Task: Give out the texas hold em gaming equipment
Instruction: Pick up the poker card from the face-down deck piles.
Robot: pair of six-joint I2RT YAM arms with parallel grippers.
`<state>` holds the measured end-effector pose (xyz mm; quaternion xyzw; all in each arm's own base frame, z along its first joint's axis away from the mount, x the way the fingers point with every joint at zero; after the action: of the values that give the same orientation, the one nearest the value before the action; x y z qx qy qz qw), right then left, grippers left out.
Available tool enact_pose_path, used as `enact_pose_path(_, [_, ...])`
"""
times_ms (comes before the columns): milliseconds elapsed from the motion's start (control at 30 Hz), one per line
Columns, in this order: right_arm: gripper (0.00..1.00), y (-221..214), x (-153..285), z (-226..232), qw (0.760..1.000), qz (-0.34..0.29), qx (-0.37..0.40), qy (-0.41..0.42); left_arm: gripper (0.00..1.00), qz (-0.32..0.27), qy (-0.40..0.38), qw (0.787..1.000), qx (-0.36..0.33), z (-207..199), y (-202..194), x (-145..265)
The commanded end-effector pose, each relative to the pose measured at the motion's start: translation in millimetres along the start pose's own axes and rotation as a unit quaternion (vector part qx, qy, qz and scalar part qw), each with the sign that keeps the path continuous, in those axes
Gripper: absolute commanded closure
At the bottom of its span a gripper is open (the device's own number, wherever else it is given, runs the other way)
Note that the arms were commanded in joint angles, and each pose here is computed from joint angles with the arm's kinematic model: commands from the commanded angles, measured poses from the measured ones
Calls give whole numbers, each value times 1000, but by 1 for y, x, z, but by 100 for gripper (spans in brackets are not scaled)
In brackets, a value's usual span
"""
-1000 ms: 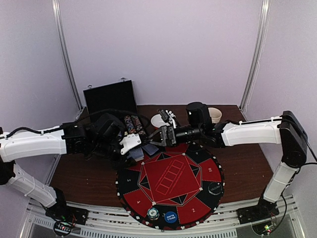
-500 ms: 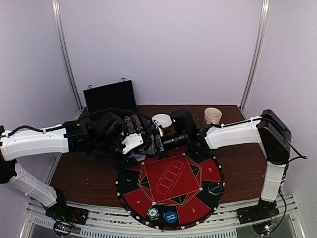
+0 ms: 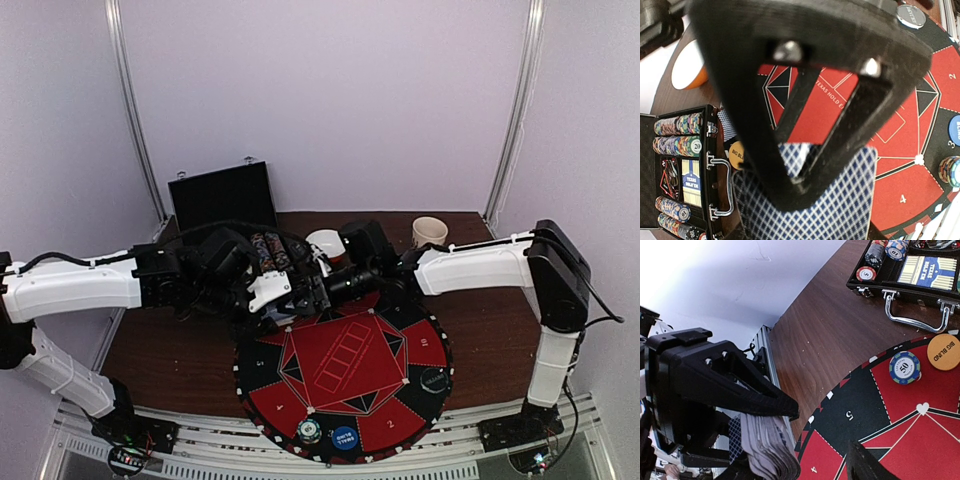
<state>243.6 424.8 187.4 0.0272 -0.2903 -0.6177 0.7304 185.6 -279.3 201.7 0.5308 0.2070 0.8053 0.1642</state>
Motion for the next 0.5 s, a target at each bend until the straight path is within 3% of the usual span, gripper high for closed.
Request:
enact_pose_path(0, [48, 6, 13, 8, 999, -10, 17, -30, 49, -19, 13, 1000, -3, 4, 7, 2])
enact_pose_path(300, [72, 9, 22, 20, 999, -12, 27, -30, 49, -10, 14, 1000, -3, 1, 1, -4])
enact_pose_path(467, [99, 9, 26, 23, 999, -13, 30, -37, 49, -2, 15, 1000, -2, 1, -3, -7])
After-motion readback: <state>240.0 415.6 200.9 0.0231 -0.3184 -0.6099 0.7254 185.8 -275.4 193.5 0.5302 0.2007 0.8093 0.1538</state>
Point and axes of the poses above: each gripper's point midway between its finger pads, its own x axis back along the fingers, its own z axis along the line the jaws close on, y = z × x, the point moved 5 cm from there along x, back along the fingers, and after that the axes turned 13 degrees about -x, right-handed, at the moved point
